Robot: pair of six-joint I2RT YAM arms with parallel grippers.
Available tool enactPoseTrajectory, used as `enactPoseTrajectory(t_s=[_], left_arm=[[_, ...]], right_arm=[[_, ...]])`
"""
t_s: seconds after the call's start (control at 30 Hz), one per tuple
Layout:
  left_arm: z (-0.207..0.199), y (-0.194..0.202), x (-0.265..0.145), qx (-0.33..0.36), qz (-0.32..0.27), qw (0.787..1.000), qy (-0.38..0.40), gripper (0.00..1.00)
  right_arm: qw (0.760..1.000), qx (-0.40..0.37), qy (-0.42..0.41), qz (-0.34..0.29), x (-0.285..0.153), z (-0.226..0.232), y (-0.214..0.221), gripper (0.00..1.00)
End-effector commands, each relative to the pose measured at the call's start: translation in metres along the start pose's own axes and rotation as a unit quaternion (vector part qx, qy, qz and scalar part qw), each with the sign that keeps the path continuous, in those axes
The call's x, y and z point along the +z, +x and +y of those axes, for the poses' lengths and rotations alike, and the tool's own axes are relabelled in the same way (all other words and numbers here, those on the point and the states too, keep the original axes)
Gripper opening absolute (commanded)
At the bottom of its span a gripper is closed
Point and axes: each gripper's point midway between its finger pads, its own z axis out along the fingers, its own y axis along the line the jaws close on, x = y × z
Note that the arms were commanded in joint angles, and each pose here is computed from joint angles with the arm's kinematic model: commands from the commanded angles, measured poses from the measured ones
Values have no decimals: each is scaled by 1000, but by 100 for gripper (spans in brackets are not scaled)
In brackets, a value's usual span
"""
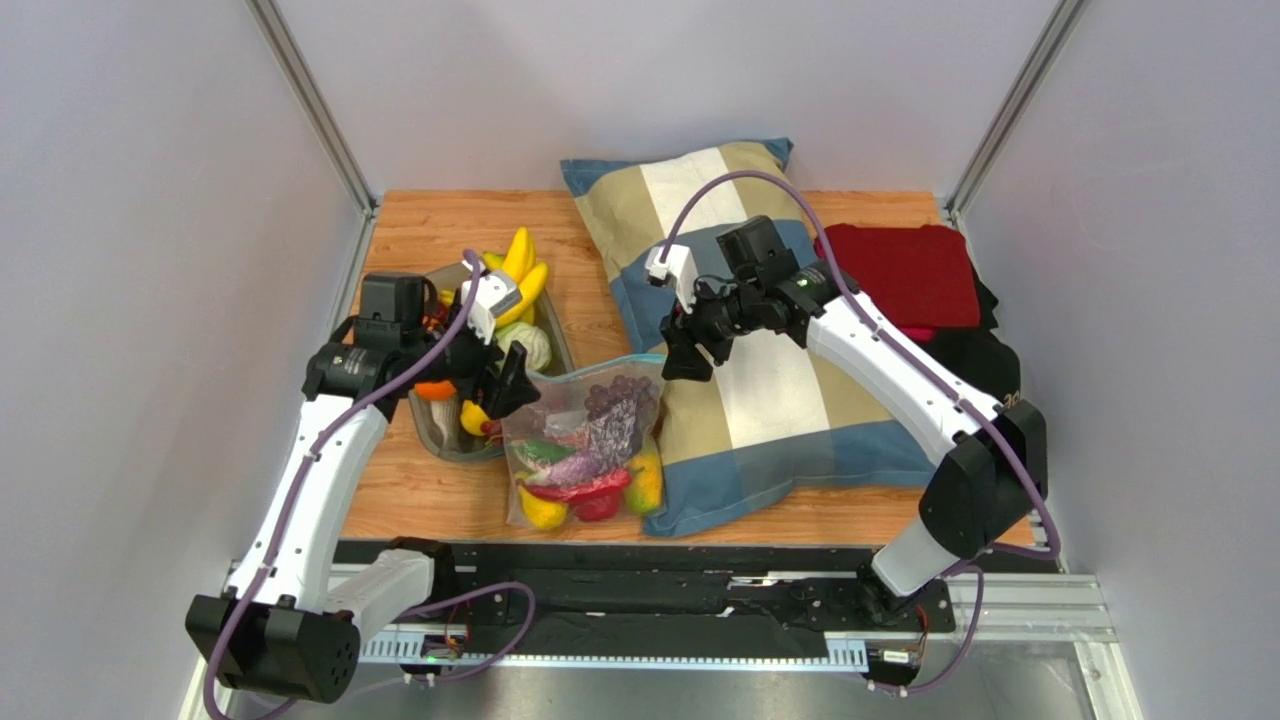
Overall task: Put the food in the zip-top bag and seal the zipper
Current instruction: Place the zipper food storage bag at the center of the board, then reset both arms
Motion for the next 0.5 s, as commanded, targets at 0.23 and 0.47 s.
enactPoseTrajectory(t_s=[0.23, 0.47], left_arm=[[-16, -100, -58, -46, -63, 997, -8, 99], [20, -156, -73, -71, -79, 992, -73, 99]], right_arm=[[984, 48, 102, -138, -114, 1, -58, 91], [944, 176, 201, -192, -187, -39, -27, 95]])
